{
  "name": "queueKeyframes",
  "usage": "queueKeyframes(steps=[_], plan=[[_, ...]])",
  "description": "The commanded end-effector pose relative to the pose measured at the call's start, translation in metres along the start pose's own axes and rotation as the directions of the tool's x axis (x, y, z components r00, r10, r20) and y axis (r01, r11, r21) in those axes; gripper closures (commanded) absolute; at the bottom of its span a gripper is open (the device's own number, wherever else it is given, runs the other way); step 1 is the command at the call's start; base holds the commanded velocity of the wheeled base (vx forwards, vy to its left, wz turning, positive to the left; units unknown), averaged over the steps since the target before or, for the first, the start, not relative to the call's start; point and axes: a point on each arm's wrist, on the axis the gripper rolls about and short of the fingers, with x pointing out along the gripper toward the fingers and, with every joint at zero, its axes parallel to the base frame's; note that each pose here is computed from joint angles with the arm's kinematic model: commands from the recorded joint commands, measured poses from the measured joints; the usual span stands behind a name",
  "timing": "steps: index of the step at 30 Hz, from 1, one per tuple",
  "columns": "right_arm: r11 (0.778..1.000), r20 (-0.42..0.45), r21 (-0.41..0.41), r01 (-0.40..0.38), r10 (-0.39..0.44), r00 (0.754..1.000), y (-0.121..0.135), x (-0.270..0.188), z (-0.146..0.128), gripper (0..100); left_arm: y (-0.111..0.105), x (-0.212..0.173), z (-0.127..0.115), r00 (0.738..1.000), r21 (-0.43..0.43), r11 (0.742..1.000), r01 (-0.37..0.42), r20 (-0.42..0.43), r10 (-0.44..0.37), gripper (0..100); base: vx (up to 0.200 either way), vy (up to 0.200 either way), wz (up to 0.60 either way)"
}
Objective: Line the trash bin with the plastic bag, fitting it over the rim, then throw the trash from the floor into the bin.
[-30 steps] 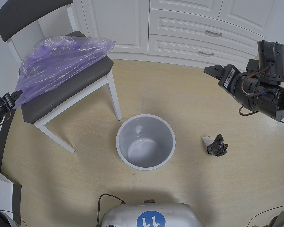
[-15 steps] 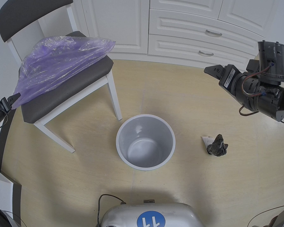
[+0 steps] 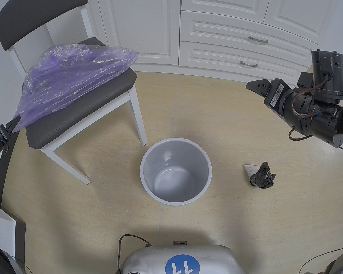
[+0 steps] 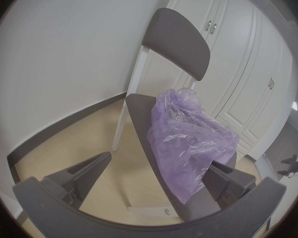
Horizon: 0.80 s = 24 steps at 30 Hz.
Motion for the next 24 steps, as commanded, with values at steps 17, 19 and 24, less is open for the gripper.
queueKeyframes(steps=[17, 19, 24], plan=[[1.000, -0.013, -0.006, 0.000, 0.000, 1.000, -0.0003, 0.0004, -0.0040, 0, -0.0002, -0.0034, -0.0081, 0.996, -0.057, 0.995, 0.085, 0.029, -0.083, 0, 0.000, 0.000, 0.00], [1.000, -0.014, -0.007, -0.001, 0.001, 1.000, 0.0006, -0.0001, -0.0047, 0, -0.0010, -0.0029, -0.0083, 0.996, -0.062, 0.994, 0.091, 0.033, -0.089, 0, 0.000, 0.000, 0.00], [1.000, -0.014, -0.010, -0.001, 0.001, 1.000, 0.0015, 0.0002, -0.0067, 0, -0.0040, -0.0027, -0.0077, 0.992, -0.090, 0.989, 0.115, 0.057, -0.110, 0, 0.000, 0.000, 0.00]])
